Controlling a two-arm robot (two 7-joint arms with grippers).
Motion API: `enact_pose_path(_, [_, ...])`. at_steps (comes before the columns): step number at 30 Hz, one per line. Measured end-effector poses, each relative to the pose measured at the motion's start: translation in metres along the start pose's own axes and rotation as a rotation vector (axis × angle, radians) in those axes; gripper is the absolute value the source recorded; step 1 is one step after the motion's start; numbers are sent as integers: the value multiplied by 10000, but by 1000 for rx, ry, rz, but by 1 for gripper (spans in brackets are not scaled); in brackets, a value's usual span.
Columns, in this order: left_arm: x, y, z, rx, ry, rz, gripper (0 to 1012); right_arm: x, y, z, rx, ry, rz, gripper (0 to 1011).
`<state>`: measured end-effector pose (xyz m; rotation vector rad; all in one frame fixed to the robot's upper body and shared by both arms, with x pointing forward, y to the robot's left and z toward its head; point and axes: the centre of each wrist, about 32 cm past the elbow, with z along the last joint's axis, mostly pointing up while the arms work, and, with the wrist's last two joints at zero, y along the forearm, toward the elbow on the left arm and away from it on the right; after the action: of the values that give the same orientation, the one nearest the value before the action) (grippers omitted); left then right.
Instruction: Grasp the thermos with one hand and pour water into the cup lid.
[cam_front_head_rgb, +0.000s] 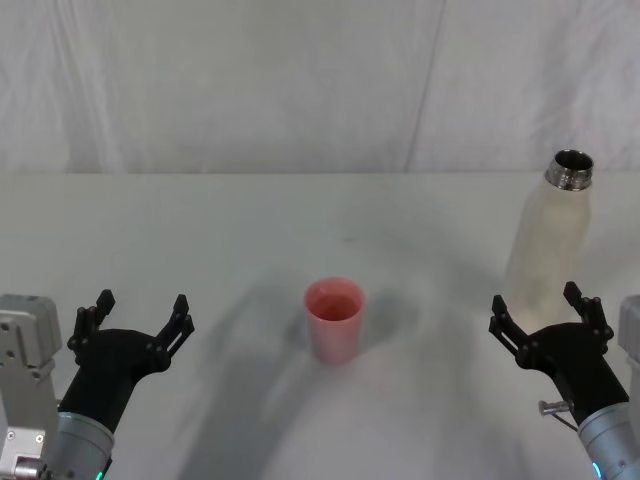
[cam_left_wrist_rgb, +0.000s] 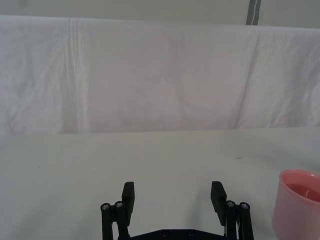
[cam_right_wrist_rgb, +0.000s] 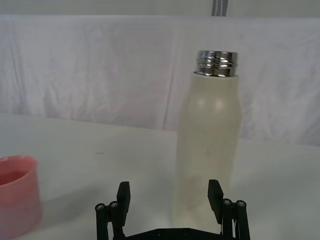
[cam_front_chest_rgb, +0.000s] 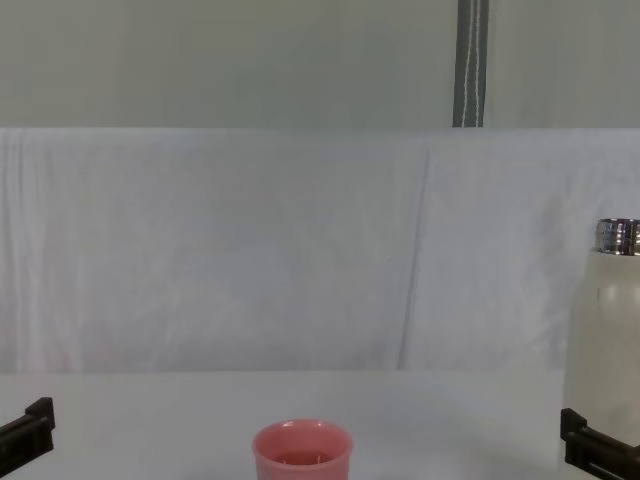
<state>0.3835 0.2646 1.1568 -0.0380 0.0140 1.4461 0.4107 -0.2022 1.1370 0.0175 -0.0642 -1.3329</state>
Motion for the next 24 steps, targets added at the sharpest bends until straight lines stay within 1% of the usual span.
enact_pose_path(10, [0, 0, 0, 0, 0, 0, 1001, 137, 135, -58, 1, 12, -16, 1001])
enact_pose_path(24, [0, 0, 0, 0, 0, 0, 1001, 244, 311, -50, 19, 20, -31, 1001])
